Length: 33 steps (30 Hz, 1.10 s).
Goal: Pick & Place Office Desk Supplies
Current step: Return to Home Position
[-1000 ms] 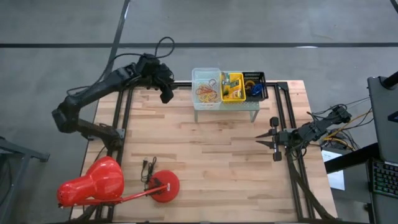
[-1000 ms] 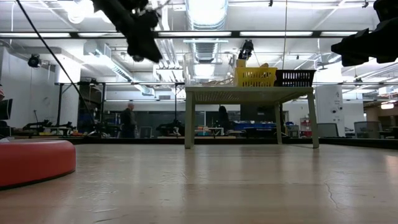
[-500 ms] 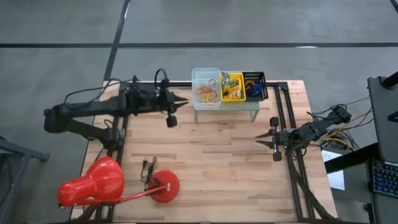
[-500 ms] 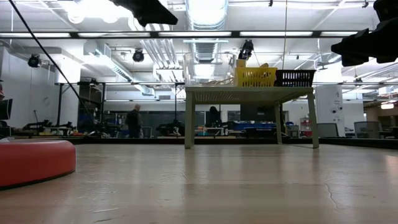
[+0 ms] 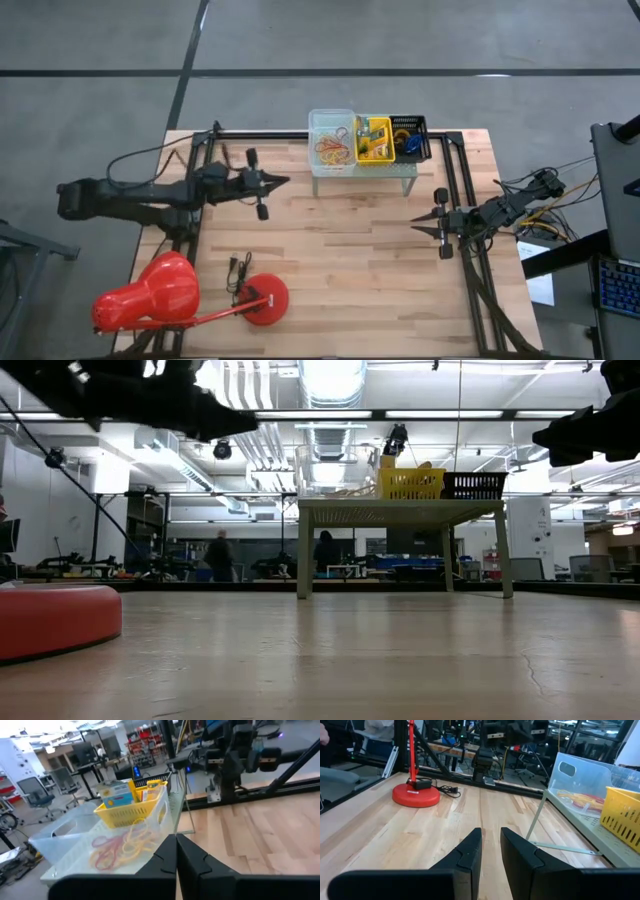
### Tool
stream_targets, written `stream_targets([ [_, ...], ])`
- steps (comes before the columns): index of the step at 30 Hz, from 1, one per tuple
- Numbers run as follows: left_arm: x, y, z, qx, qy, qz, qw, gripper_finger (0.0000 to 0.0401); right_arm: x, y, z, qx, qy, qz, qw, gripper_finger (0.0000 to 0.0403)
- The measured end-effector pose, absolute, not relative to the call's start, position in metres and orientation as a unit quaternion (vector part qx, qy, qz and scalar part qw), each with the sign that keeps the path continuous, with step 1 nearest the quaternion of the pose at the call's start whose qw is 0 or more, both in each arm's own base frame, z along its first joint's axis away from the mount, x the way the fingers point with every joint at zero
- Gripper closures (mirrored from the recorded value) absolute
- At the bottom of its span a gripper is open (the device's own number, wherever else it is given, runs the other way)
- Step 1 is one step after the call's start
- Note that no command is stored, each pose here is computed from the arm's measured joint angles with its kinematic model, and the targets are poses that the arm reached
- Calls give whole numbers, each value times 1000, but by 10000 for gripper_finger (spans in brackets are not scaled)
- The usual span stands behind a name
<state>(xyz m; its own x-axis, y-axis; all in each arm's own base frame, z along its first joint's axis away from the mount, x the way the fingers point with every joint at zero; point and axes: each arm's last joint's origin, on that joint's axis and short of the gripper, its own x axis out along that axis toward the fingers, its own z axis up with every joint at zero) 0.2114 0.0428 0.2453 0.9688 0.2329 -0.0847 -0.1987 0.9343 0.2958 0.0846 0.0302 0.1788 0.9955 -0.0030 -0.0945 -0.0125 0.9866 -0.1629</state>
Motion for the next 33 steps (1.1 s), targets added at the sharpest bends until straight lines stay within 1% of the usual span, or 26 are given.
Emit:
stream_targets([
  [3,195,39,237,138,29,100,985,400,85,30,179,-82,47,2,996,335],
  [8,167,30,223,147,-46,57,986,400,85,30,179,-82,47,2,996,335],
  [12,147,26,206,150,-68,54,985,401,85,30,179,-82,48,2,995,335],
  [18,127,22,195,155,-102,58,981,401,85,30,179,-82,47,2,995,335],
  [21,121,21,189,157,-107,59,980,401,85,30,179,-82,48,2,995,335],
  [33,102,17,182,168,-72,56,982,401,85,30,179,-82,48,2,995,335],
])
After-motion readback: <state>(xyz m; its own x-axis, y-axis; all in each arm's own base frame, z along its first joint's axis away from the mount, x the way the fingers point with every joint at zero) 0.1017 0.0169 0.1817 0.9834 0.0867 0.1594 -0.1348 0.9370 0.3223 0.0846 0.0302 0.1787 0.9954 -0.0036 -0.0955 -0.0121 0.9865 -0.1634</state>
